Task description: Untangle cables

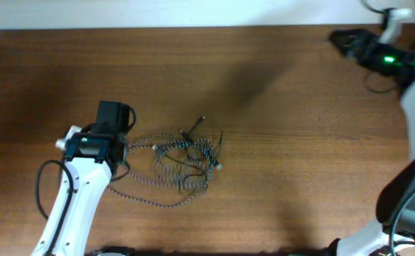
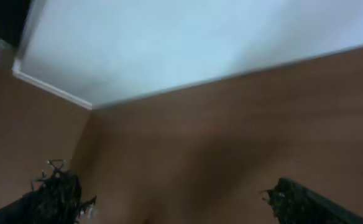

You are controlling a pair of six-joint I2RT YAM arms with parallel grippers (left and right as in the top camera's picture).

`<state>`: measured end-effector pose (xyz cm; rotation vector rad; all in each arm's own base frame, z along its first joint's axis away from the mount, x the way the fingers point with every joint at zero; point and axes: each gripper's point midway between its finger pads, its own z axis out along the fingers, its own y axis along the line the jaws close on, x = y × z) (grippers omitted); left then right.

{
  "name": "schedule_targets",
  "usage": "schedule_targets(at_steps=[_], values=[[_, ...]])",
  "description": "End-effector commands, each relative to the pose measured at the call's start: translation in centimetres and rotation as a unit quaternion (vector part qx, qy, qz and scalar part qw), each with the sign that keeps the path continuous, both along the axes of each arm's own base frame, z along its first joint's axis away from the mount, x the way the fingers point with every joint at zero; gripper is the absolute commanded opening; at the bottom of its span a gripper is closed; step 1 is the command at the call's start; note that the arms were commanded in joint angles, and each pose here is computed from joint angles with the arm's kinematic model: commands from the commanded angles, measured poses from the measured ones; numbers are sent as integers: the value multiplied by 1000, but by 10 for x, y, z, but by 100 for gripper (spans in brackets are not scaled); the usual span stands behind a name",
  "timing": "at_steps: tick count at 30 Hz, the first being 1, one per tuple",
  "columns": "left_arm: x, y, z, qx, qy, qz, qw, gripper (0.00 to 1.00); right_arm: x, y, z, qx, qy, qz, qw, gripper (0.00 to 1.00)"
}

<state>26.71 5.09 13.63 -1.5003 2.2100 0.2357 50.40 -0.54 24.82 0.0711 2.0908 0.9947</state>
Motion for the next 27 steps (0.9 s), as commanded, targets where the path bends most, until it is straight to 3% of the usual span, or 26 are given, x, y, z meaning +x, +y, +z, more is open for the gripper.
schedule_targets(at_steps=[1,2,5,7,12,15,16,17,18,19,22,24,27], values=[[63,-83,17,-67,-68,-405,909,99,4,48,-3,-59,2,5,998,99],[70,-107,25,-86,-100,-478,868,99,-1,56,-5,-69,15,3,998,99],[61,-113,12,-109,-71,-483,866,99,-26,37,-13,-126,74,-48,988,99],[43,-138,-22,-120,-5,-518,847,99,-48,19,-22,-186,115,-75,973,99],[21,-134,-97,-39,162,-502,848,99,-68,5,-43,-222,176,-97,954,99],[19,-109,-125,1,216,-437,873,96,-69,5,-44,-222,179,-96,954,99],[20,-109,-139,-5,224,-418,880,87,-69,5,-45,-222,180,-96,953,99],[24,-112,-147,-10,221,-418,881,63,-70,5,-46,-222,183,-95,953,99],[28,-122,-158,-31,213,-424,880,12,-71,5,-46,-222,185,-95,953,99],[29,-126,-161,-39,208,-426,880,0,-72,5,-47,-221,187,-94,953,99],[52,-118,-123,6,170,-419,892,0,-85,8,-55,-218,217,-84,948,99],[74,-118,-50,37,73,-415,906,0,-93,14,-57,-206,232,-70,948,99],[68,-116,41,72,-51,-447,890,0,-102,55,-43,-146,193,43,969,99]])
